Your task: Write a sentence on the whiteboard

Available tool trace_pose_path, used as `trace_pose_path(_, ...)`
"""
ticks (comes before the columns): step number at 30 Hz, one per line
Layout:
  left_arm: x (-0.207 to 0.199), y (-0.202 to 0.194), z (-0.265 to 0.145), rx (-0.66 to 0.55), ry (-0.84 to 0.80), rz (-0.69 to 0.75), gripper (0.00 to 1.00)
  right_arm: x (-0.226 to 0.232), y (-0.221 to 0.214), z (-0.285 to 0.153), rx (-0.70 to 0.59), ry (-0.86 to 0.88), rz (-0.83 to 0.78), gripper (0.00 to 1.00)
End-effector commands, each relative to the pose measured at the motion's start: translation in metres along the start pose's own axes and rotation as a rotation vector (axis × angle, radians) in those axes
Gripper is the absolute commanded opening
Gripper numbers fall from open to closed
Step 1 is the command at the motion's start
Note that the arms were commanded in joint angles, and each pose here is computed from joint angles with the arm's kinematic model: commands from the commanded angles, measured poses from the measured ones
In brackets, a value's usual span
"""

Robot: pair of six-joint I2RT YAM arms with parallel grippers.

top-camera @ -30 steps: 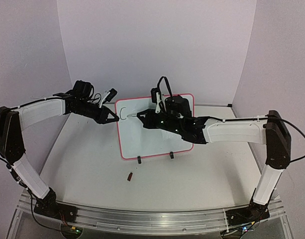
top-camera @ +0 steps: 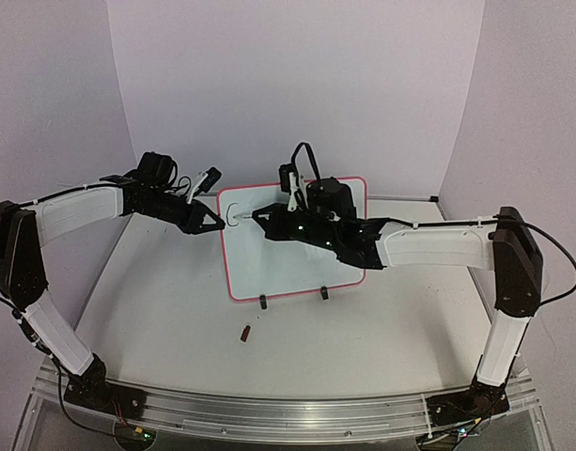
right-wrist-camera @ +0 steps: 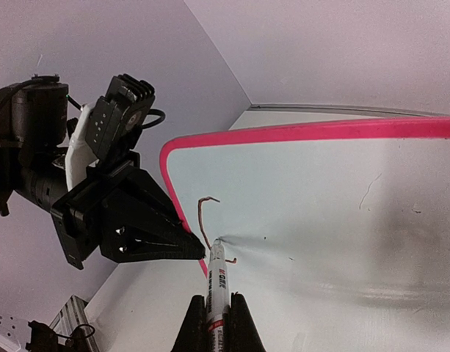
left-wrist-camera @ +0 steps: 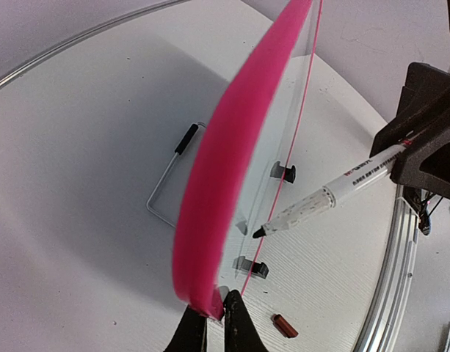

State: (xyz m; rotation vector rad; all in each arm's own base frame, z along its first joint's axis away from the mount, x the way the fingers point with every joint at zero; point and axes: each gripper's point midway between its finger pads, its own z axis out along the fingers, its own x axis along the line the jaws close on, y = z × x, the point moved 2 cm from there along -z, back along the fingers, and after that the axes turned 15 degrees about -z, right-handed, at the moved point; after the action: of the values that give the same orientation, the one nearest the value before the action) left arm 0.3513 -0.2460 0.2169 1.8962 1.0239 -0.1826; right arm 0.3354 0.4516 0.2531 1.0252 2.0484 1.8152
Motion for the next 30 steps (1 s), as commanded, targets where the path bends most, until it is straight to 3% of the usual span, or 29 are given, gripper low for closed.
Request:
trace_pose_path(1,0.005,0.006,-0.004,-0.017,0.058,0.048,0.0,0.003,0.018,0.004,-0.053,-0.009,0.011,0.0)
trace_pose_path(30,0.004,0.006,-0.005,-0.018,0.065,0.052,0.0,-0.019,0.023,-0.027,-0.092,-0.157,0.017,0.0)
